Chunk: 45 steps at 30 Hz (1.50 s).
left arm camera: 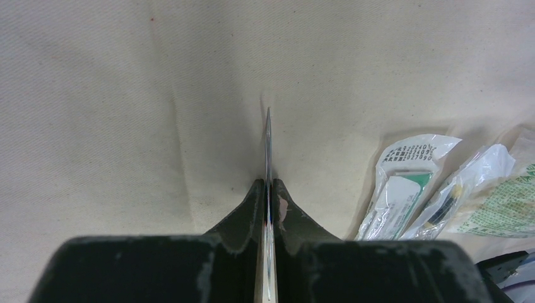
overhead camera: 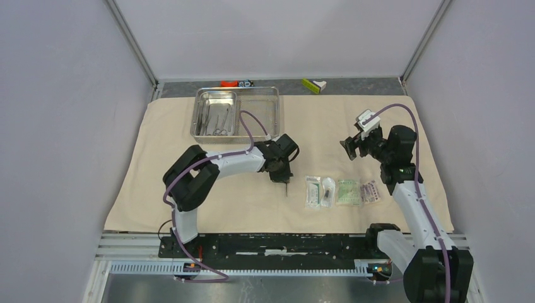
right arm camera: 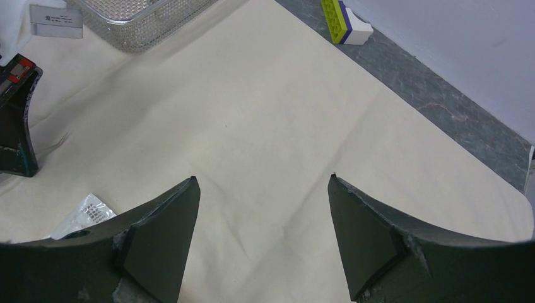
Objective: Open and lay out the surgical kit
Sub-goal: Place the medical item in the surgical kit.
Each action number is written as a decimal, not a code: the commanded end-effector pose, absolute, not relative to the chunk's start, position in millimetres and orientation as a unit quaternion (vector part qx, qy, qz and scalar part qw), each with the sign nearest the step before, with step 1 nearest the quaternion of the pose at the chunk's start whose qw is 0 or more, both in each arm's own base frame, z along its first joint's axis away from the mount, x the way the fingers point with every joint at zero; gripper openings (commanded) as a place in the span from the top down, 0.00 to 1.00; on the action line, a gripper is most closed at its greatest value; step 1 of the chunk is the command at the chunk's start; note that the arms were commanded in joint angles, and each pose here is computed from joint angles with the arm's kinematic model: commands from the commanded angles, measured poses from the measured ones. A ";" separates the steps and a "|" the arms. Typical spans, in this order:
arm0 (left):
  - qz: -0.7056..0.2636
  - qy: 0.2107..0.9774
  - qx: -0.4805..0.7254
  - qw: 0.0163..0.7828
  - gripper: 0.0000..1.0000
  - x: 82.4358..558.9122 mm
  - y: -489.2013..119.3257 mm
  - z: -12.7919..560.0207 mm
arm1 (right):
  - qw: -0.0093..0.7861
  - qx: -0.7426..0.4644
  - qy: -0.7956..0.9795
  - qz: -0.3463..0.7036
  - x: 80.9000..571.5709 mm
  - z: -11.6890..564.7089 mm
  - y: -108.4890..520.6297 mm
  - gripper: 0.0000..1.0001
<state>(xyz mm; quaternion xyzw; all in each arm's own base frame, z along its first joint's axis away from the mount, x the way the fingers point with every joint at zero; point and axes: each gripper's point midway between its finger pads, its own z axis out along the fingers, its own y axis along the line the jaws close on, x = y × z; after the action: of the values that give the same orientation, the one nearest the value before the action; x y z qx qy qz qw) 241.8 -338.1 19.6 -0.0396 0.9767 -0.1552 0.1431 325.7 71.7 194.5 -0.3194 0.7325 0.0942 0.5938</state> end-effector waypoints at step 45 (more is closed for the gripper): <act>-0.199 0.972 -0.063 0.107 0.79 208.0 -346.0 28.1 | 0.594 -0.318 0.731 0.108 326.8 188.9 69.9 0.18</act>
<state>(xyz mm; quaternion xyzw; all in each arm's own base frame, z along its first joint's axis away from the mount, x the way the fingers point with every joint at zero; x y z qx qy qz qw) 212.7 -341.4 19.6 -0.0504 0.9757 -0.1832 0.1091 325.9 68.9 187.6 -0.3169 0.7368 0.1039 0.5881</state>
